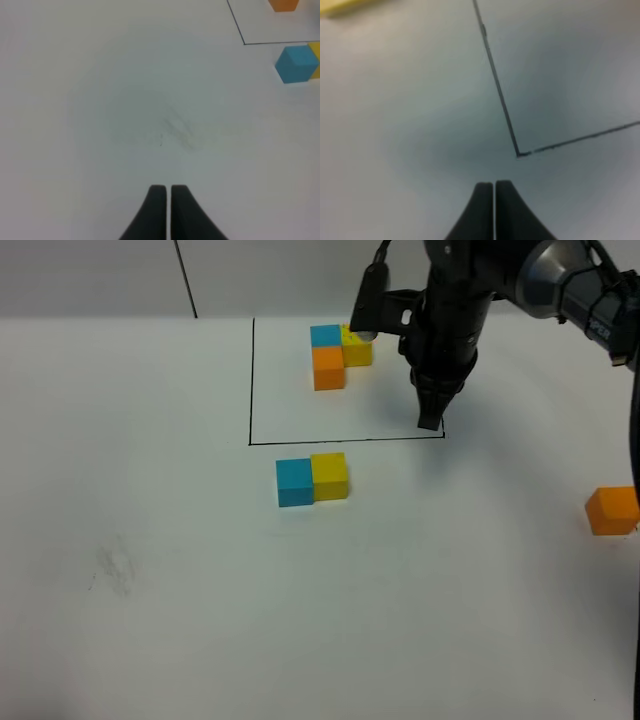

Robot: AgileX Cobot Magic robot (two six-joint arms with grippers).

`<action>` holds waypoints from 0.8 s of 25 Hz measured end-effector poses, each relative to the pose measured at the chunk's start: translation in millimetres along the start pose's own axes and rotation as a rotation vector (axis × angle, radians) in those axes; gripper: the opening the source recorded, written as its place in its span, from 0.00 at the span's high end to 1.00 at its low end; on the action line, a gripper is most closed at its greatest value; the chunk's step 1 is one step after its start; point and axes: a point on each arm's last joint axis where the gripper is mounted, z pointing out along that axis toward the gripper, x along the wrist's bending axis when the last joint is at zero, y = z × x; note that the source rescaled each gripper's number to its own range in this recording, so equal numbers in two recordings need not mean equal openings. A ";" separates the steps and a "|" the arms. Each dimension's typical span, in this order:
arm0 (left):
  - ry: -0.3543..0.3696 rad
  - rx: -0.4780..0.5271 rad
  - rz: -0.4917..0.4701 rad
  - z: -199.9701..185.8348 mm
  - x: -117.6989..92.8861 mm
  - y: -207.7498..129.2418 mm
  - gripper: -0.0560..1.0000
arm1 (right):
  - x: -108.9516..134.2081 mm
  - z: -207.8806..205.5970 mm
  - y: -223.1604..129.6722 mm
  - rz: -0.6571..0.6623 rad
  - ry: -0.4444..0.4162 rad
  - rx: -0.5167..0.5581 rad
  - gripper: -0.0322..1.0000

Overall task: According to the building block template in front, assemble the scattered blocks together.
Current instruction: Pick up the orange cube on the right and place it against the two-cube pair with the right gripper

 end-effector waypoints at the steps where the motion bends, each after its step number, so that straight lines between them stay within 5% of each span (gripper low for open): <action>1: 0.000 0.000 0.000 0.0 0.0 0.0 0.94 | -3.5 -3.2 -7.1 0.017 -0.003 0.002 0.95; 9: 0.000 0.000 0.000 0.0 0.0 0.0 0.94 | -10.3 -15.9 -72.3 0.163 0.026 0.073 0.95; 13: 0.000 0.000 0.000 0.0 0.0 0.0 0.94 | 0.9 -17.4 -109.9 0.238 0.068 0.121 0.95; 20: 0.000 0.000 0.000 0.0 0.0 0.0 0.94 | 30.0 -28.7 -173.1 0.433 0.007 0.112 0.95</action>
